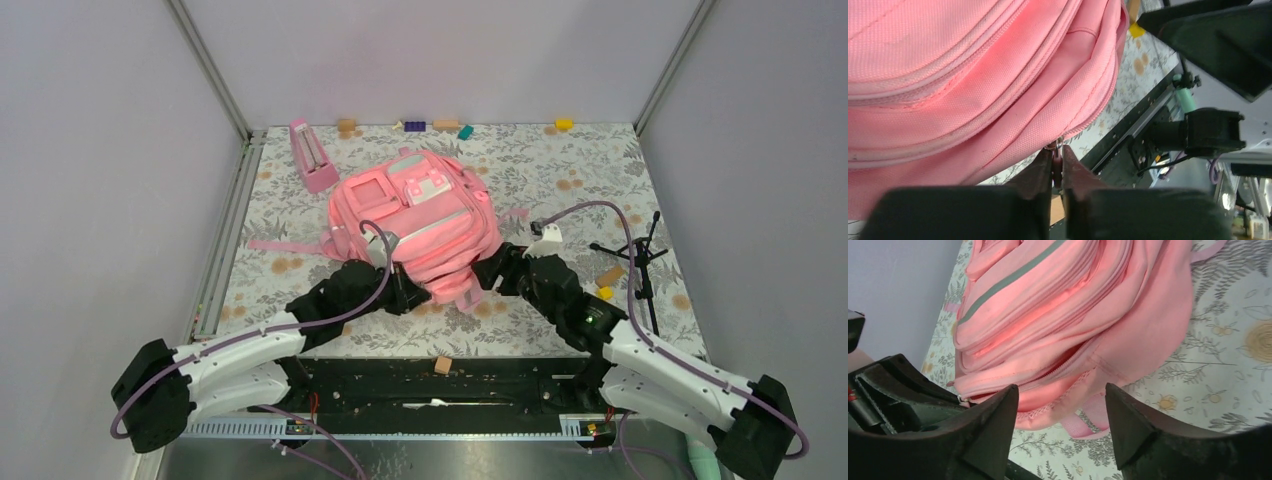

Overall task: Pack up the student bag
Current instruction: Zip the student bag at the center of the board.

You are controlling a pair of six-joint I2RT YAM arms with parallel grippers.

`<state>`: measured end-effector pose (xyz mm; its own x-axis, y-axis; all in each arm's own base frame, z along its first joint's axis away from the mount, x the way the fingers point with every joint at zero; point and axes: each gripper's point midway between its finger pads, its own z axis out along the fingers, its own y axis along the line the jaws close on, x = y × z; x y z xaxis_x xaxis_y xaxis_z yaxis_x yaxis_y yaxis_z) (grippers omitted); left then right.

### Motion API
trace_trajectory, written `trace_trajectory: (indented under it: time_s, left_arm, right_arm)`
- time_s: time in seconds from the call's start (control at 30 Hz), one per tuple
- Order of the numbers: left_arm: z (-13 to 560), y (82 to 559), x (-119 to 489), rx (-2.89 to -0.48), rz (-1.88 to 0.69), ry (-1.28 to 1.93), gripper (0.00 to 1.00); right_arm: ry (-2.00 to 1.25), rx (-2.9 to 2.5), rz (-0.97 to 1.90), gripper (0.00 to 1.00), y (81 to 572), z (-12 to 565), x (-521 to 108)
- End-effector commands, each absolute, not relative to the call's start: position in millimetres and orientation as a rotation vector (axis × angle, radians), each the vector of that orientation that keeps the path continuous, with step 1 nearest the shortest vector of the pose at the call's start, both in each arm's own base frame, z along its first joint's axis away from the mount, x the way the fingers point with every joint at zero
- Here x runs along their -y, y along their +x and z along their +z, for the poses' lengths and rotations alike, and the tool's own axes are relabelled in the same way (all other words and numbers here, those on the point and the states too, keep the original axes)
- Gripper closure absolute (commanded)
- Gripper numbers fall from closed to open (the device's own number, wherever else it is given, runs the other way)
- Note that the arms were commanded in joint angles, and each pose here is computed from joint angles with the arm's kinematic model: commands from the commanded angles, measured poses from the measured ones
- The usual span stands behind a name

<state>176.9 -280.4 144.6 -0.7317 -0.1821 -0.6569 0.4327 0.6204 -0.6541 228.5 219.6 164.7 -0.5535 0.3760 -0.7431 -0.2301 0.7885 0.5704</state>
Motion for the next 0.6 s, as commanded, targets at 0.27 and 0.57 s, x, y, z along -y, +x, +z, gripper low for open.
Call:
trace_trajectory:
  time_s: [0.27, 0.57]
  left_arm:
    - [158.8, 168.3, 278.6, -2.113, -1.142, 0.216, 0.18]
    - [130.4, 183.0, 218.9, -2.181, -0.953, -0.028, 0.04]
  right_arm:
    - [-0.054, -2.080, 0.581, 0.23, 202.1, 127.9, -176.8]
    - [-0.286, -1.999, 0.769, 0.31, 182.5, 144.2, -215.6]
